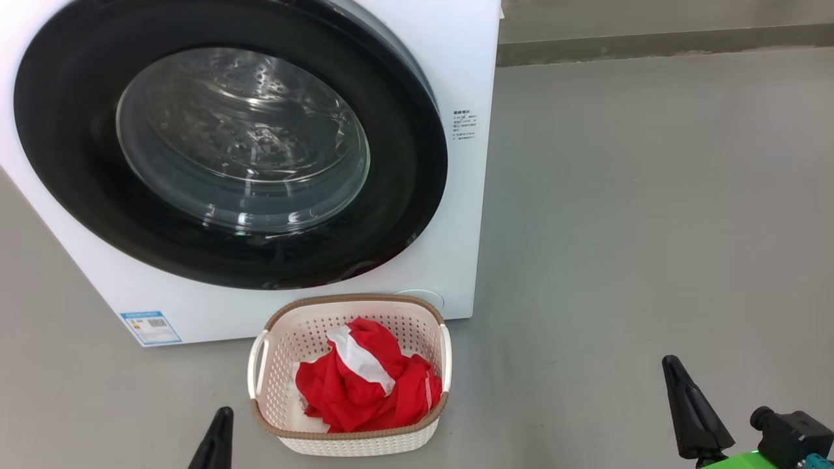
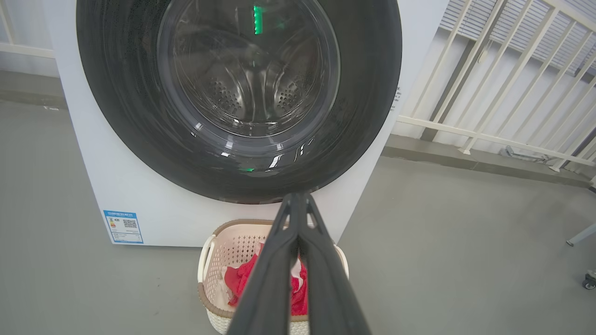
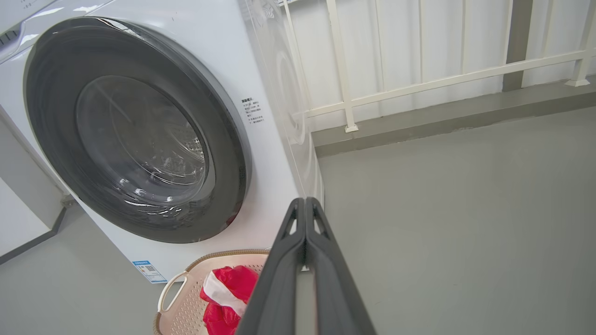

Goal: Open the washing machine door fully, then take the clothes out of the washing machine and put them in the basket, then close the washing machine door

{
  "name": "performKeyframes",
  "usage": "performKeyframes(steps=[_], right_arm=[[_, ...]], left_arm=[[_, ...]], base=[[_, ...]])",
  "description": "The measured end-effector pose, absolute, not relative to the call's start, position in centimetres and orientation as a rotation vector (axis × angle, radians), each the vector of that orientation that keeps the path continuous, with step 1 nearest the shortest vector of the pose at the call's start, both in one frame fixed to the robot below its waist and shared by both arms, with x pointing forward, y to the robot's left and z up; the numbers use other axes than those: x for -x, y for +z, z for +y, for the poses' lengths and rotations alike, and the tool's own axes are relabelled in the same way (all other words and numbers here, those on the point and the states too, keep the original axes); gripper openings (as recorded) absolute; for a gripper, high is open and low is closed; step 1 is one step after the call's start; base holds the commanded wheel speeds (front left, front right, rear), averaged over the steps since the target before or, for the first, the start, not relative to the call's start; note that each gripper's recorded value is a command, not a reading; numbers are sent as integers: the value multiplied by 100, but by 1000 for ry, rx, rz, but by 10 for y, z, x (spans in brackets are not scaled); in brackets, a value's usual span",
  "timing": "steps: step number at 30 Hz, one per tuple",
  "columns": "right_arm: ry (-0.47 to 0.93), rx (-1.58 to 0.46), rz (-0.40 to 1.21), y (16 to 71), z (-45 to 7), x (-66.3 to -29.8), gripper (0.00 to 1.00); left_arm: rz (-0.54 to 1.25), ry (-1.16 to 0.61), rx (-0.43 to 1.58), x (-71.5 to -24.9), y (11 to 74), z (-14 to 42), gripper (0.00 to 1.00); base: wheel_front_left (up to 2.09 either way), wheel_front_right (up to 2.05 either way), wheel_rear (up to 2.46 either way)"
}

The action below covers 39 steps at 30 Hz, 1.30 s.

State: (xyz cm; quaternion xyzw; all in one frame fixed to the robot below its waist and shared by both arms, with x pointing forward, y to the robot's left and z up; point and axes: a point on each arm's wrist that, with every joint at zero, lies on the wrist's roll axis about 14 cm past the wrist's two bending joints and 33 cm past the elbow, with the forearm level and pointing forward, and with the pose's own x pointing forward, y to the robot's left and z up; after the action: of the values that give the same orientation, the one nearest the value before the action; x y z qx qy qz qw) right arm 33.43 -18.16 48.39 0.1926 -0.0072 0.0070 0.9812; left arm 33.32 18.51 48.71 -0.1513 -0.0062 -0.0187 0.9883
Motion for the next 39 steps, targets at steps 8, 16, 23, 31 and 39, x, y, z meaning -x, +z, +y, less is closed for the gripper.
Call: performKeyframes(steps=[8, 16, 23, 31, 39], right_arm=[[-6, -467, 6, 479, -185, -335, 0], [-26, -540, 27, 475, -187, -336, 0], [-41, -611, 32, 474, -190, -338, 0], [-61, -690, 43, 472, -194, -340, 0], [-71, -771, 38, 475, -196, -346, 0]], left_arm=[[14, -17, 386, -334, 482, 188, 0], [30, 2, 469, -335, 478, 189, 0], [46, 22, 541, -335, 474, 192, 0], [53, 33, 628, -340, 475, 193, 0], [71, 47, 710, -341, 471, 194, 0]], base=[[0, 0, 0], [0, 0, 0], [0, 0, 0], [0, 0, 0], [0, 0, 0]])
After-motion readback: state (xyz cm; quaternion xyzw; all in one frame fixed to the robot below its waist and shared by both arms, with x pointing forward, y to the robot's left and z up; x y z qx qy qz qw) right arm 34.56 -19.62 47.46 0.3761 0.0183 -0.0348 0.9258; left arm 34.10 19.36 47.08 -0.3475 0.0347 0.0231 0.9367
